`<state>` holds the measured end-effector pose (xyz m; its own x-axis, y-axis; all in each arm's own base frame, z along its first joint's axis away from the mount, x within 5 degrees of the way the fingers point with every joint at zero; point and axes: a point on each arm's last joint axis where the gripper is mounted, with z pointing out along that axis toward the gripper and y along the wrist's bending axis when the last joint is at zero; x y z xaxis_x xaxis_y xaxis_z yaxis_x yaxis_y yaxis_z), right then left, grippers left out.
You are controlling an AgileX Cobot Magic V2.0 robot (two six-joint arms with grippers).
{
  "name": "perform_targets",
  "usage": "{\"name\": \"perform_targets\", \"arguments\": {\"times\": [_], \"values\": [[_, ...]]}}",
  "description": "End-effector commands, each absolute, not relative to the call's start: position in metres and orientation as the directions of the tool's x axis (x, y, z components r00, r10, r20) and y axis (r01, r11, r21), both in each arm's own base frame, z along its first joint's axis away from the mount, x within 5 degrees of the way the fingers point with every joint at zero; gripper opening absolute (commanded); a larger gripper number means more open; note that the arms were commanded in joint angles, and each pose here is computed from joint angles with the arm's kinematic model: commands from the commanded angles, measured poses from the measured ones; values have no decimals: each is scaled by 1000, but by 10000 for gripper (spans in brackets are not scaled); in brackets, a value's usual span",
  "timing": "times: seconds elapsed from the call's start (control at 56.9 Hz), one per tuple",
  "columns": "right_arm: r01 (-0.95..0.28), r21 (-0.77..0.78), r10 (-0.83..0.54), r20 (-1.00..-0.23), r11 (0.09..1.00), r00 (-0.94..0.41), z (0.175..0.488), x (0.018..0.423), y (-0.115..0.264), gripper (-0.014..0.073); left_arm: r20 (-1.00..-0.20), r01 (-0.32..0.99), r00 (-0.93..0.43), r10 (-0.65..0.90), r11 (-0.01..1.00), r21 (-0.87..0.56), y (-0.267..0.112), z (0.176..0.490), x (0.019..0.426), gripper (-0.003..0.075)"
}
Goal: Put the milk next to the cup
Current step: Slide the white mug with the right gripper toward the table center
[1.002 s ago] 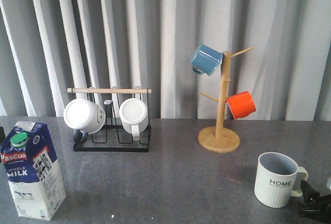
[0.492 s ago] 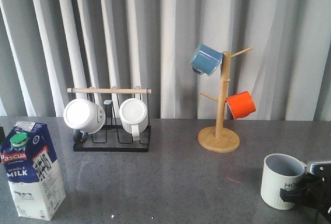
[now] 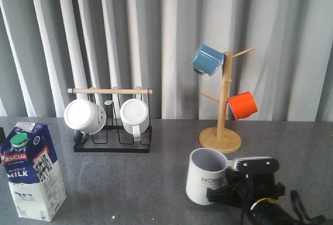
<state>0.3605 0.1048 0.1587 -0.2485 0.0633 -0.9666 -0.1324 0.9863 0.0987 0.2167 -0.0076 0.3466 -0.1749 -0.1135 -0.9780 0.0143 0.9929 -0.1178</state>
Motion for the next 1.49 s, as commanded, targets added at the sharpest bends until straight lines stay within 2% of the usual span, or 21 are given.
{"name": "perform_targets", "arguments": {"times": [0.0, 0.193, 0.562, 0.984, 1.3, 1.476], "values": [[-117, 109, 94, -988, 987, -126, 187, 361, 128, -6, -989, 25, -55, -139, 990, -140, -7, 367, 216, 496], [-98, 111, 96, -984, 989, -152, 181, 355, 155, -6, -989, 25, -54, -139, 990, -140, -7, 367, 216, 496], [-125, 100, 75, -979, 987, -191, 177, 353, 160, 12, -989, 25, -54, -139, 990, -140, -7, 367, 216, 496], [-177, 22, -16, -977, 984, -212, 192, 347, 160, 125, -989, 25, -54, -139, 990, -140, -7, 367, 216, 496], [-240, 8, -59, -962, 971, -268, 191, 344, 164, 163, -989, 25, -54, -139, 990, -140, -7, 367, 216, 496], [-243, 14, -54, -961, 970, -272, 193, 343, 164, 242, -989, 25, -54, -139, 990, -140, -7, 367, 216, 496]]}}
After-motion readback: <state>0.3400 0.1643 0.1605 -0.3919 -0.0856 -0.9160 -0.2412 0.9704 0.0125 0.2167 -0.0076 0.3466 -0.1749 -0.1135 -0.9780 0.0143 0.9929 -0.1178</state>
